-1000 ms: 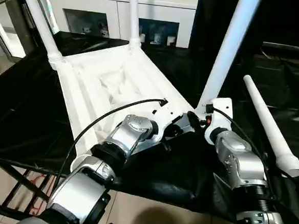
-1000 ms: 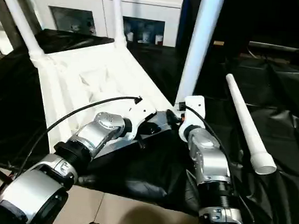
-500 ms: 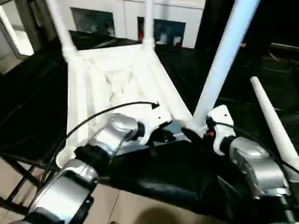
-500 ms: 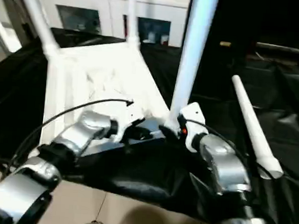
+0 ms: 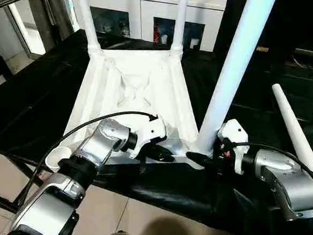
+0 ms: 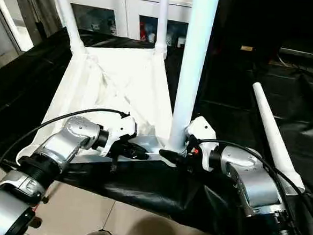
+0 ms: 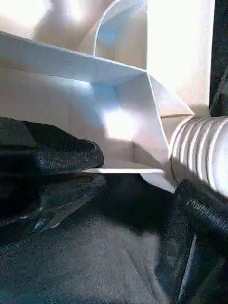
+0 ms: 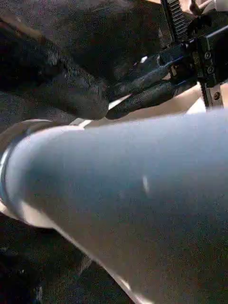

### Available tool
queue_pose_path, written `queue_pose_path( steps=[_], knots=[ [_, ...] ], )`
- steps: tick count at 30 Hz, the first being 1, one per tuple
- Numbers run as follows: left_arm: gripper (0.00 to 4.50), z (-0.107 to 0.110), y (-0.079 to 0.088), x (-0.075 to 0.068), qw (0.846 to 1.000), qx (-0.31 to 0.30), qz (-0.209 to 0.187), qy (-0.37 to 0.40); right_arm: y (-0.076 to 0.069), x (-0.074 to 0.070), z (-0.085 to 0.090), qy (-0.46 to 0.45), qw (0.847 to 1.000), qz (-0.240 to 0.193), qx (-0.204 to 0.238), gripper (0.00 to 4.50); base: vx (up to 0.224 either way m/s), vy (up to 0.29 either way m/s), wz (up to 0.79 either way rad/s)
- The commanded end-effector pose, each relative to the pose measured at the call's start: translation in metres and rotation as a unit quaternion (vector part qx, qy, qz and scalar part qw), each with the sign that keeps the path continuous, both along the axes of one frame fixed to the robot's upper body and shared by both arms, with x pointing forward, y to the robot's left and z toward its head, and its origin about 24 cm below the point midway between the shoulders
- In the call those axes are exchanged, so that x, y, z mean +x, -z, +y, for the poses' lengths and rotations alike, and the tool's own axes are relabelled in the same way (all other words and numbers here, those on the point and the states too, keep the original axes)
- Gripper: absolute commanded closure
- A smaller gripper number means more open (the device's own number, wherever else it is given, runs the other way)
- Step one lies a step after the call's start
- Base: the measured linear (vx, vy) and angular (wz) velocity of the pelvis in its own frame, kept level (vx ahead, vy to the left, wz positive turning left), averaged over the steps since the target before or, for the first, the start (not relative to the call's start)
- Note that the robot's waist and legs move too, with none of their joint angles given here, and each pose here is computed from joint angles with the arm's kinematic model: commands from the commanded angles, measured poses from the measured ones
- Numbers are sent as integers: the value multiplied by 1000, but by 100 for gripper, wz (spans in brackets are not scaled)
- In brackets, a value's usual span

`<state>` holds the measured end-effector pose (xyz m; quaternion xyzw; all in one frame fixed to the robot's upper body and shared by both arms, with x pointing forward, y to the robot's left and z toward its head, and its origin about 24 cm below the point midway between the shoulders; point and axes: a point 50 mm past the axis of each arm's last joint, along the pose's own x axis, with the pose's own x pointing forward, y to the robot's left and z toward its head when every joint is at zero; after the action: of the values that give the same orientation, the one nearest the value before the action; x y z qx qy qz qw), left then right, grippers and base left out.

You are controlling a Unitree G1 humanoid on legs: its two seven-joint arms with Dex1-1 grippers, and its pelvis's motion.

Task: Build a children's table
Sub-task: Rotate leg to tighten

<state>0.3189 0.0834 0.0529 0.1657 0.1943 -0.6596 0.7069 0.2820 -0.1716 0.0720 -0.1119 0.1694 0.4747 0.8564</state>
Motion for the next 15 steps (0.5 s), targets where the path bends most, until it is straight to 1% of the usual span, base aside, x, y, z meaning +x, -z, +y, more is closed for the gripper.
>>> queue_pose_path(
  steps=[1, 2, 5, 7, 9, 10, 11, 15],
  knots=[
    [450, -10, -13, -1, 999, -18, -19, 31, 1, -4, 10, -30, 999, 6, 9, 132, 0, 0, 0],
    [450, -10, -13, -1, 999, -17, -20, 30, 2, -4, 10, -30, 999, 8, 9, 132, 0, 0, 0],
    [450, -10, -12, 0, 999, -16, -21, 25, 4, -4, 11, -25, 1000, 12, 10, 165, 0, 0, 0],
    [450, -10, -11, 0, 999, -15, -22, 22, 6, -5, 11, -20, 1000, 15, 9, 169, 0, 0, 0],
    [450, -13, -10, 3, 1000, -17, -25, -1, 14, -7, 12, 7, 999, 33, 7, 182, 0, 0, 0],
    [450, -13, -10, 3, 1000, -17, -25, -3, 15, -7, 12, 9, 999, 34, 7, 186, 0, 0, 0],
    [450, -16, -9, 7, 999, -22, -24, -34, 22, -3, 13, 55, 998, 42, 14, 187, 0, 0, 0],
    [450, -24, -7, 15, 995, -18, -25, -90, 34, 8, 17, 159, 986, 46, 28, 189, 0, 0, 0]
  ],
)
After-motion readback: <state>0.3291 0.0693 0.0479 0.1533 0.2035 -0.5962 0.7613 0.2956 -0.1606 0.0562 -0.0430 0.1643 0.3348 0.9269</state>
